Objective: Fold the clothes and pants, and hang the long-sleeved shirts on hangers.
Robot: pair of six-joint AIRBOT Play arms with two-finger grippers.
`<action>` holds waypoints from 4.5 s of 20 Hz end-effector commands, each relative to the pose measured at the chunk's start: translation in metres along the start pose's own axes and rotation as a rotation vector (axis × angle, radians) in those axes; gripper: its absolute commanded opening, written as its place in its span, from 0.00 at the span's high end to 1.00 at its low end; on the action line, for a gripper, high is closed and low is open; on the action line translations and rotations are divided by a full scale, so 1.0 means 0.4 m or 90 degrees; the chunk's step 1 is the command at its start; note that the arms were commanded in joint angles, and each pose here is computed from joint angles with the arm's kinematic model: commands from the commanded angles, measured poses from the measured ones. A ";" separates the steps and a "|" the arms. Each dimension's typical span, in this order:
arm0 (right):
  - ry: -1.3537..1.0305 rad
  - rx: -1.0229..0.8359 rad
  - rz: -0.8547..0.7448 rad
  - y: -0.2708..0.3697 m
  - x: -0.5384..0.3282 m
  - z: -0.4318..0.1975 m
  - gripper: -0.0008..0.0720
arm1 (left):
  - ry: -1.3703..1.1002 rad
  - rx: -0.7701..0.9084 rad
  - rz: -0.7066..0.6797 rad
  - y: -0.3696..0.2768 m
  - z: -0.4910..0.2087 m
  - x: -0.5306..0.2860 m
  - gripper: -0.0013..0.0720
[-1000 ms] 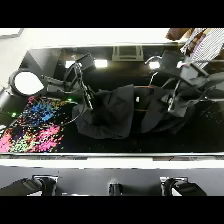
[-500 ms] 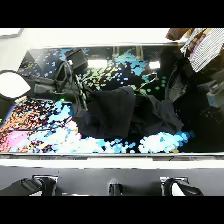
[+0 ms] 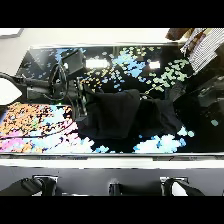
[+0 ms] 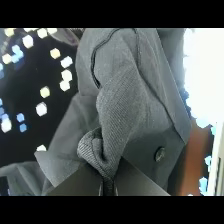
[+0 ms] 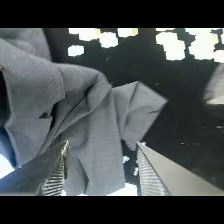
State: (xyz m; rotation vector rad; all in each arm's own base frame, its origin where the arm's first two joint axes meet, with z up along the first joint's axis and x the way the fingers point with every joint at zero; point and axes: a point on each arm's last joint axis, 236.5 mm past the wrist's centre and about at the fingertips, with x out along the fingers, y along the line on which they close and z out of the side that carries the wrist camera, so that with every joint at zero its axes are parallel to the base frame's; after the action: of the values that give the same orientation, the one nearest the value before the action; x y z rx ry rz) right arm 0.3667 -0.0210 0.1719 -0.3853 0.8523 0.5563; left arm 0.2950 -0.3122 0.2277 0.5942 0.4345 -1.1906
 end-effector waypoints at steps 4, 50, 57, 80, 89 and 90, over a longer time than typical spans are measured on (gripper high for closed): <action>0.004 -0.083 0.179 0.005 0.214 -0.059 0.32 | -0.015 0.007 0.014 0.009 0.016 -0.001 0.96; -0.025 -0.234 -0.046 0.180 -0.219 0.017 0.95 | -0.267 -0.338 0.328 0.343 0.134 -0.134 0.05; -0.045 -0.160 -0.142 0.198 -0.313 0.020 0.95 | -0.311 -0.454 0.346 0.400 0.107 -0.174 0.06; -0.218 0.511 -0.939 -0.036 -0.992 -0.236 0.95 | -0.306 -0.456 0.345 0.398 0.103 -0.171 0.06; -0.231 0.562 -1.032 -0.216 -0.980 -0.199 0.95 | -0.297 -0.459 0.343 0.403 0.092 -0.152 0.06; -0.236 0.554 -1.039 -0.236 -0.987 -0.181 0.95 | -0.297 -0.460 0.343 0.403 0.092 -0.152 0.06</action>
State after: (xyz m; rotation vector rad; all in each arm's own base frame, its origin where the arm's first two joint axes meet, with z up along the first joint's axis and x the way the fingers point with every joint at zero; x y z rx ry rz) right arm 0.1513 -0.2418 0.4334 -0.0643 0.2212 -1.1729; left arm 0.4271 -0.2509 0.3269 -0.1964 0.2463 -0.5584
